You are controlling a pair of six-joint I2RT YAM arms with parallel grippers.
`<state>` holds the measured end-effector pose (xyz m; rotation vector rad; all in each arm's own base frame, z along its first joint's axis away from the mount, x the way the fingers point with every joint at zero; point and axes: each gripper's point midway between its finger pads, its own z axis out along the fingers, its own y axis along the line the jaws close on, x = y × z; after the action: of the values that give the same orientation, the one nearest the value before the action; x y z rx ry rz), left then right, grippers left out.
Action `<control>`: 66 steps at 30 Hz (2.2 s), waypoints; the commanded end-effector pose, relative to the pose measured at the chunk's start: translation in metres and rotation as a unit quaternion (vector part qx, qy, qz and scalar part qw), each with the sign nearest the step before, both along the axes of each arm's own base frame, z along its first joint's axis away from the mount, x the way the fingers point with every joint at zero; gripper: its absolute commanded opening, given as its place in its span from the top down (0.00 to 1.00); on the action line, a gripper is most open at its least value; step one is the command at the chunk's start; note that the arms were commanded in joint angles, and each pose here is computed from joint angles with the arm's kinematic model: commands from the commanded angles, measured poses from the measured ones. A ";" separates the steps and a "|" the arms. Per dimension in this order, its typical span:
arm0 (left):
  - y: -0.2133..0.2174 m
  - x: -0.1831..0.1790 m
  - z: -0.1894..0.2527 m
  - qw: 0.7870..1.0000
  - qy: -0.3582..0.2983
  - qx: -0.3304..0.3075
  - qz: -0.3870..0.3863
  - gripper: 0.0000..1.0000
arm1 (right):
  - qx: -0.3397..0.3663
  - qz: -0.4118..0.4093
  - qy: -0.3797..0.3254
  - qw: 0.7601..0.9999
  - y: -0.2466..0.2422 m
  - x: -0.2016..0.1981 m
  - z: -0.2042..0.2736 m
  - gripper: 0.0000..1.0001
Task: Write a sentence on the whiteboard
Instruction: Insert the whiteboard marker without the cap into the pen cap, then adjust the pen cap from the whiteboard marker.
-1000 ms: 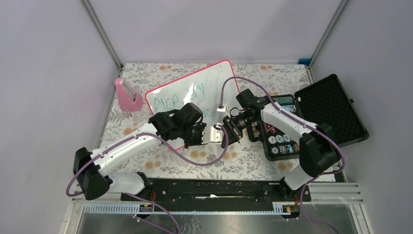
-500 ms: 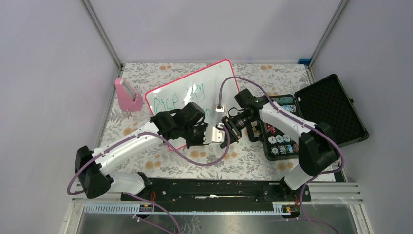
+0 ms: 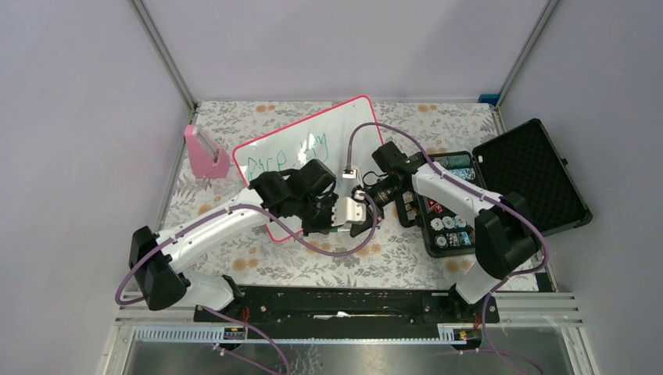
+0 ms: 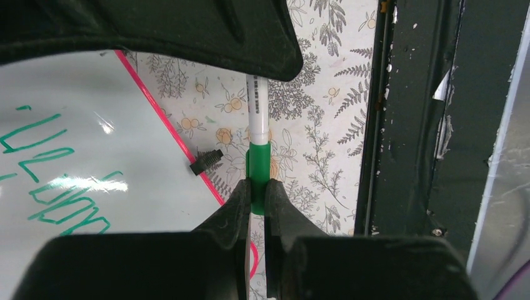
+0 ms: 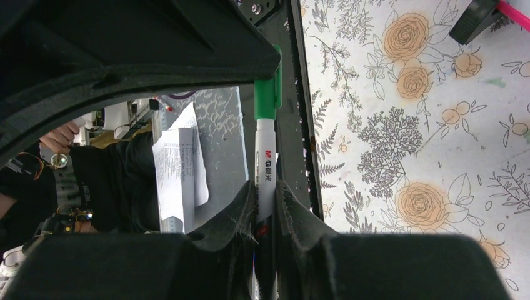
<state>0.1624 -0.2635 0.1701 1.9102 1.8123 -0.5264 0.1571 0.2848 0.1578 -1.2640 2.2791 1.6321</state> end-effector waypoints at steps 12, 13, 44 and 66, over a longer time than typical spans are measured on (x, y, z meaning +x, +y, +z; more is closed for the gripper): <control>-0.050 0.014 0.066 0.994 0.023 -0.108 0.025 0.83 | 0.031 0.009 -0.009 0.999 0.025 0.008 0.018 1.00; -0.046 0.015 0.071 0.993 0.029 -0.111 0.027 0.76 | 0.032 0.007 -0.011 0.999 0.023 0.010 0.020 1.00; 0.029 0.025 0.156 0.903 0.148 -0.391 0.099 0.45 | 0.219 0.003 0.096 0.971 0.017 0.011 0.152 1.00; 0.009 0.000 0.153 0.905 0.184 -0.382 0.040 0.66 | 0.209 0.016 0.114 0.971 0.024 0.002 0.145 1.00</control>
<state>0.1683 -0.2499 0.3145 1.1811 1.6197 -1.3815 0.1641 0.3091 0.3001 -1.0022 1.9203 2.2340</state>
